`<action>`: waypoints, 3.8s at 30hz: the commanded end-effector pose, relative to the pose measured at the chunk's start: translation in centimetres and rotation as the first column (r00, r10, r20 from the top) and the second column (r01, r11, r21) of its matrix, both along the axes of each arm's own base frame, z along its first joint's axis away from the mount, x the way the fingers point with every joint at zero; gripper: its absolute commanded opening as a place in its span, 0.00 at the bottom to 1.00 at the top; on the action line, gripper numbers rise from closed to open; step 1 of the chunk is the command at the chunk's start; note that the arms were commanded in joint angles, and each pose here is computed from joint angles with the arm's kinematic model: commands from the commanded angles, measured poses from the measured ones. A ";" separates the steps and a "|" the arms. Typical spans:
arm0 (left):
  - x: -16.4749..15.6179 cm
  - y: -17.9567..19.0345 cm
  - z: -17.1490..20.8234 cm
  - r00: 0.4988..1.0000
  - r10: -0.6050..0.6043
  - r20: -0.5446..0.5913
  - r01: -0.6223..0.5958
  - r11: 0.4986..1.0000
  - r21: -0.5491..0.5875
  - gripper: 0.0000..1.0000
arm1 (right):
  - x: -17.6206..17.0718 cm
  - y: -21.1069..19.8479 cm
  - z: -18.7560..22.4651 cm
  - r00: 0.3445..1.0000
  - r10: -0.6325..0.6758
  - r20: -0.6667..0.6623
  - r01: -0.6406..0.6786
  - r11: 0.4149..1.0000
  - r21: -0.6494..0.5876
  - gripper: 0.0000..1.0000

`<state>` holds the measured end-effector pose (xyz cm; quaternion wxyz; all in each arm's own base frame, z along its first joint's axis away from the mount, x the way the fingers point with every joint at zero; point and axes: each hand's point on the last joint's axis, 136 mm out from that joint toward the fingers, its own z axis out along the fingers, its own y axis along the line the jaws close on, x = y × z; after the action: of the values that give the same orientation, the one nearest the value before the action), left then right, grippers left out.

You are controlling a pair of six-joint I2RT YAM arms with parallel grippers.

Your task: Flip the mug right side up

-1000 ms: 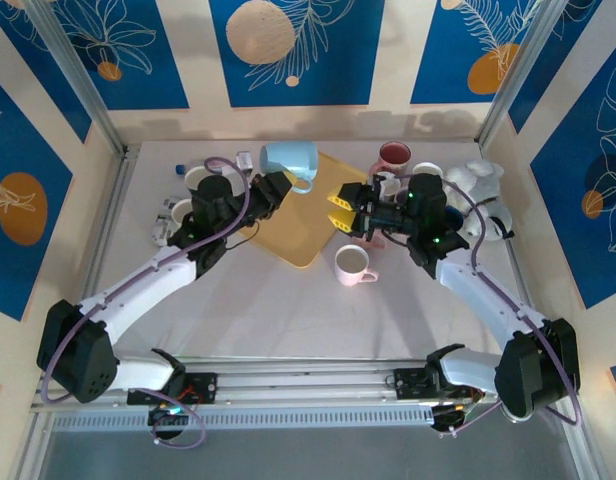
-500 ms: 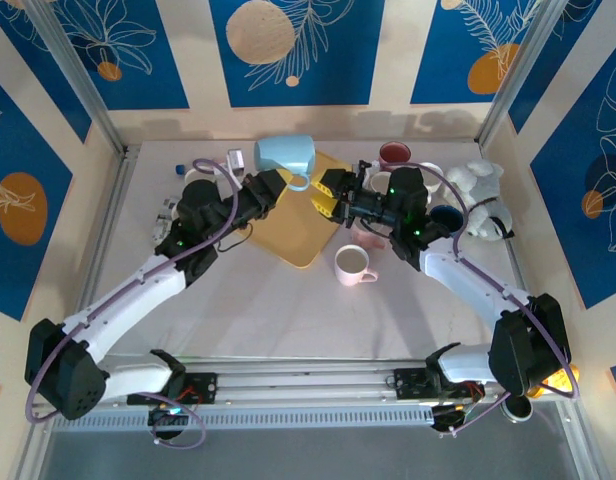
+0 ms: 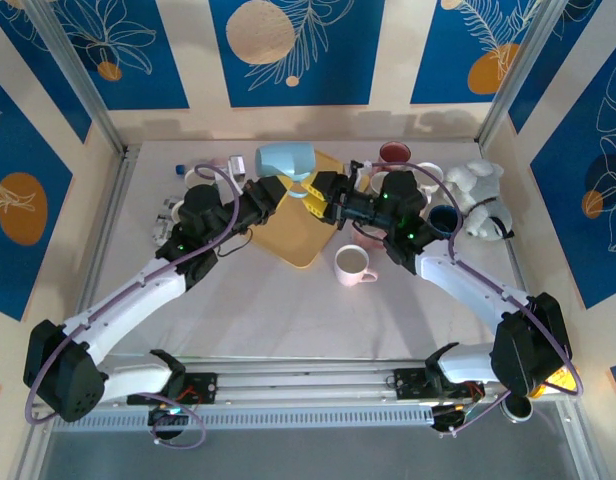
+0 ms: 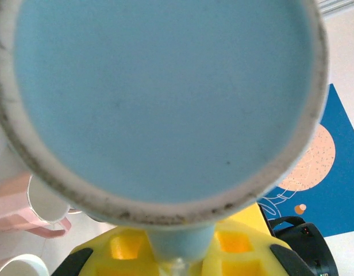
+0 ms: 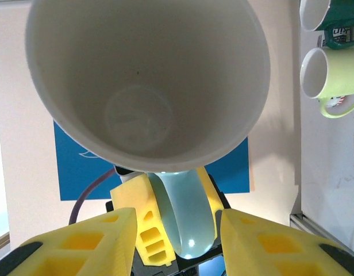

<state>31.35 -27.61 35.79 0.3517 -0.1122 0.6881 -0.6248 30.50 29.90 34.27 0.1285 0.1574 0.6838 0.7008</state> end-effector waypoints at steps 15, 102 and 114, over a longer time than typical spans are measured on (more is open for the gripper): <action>-2.0 -0.1 5.0 0.990 -0.039 0.139 0.055 0.992 -0.112 0.00 | 0.9 0.8 1.7 0.999 -0.031 0.031 0.029 0.998 0.054 0.27; -6.1 15.9 -15.0 0.994 0.097 0.057 -0.100 0.525 0.845 0.97 | -16.3 -8.0 -23.4 0.030 0.913 0.406 0.100 0.401 -0.910 0.20; -5.8 16.2 -15.1 0.993 0.062 0.104 -0.121 0.486 0.866 0.98 | -15.4 -8.1 -19.7 0.053 0.882 0.469 0.197 0.451 -0.871 0.46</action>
<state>25.03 -11.95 20.52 0.3929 0.0516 0.8986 -0.1883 14.56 21.34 11.81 0.3218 -0.6105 0.6816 0.2432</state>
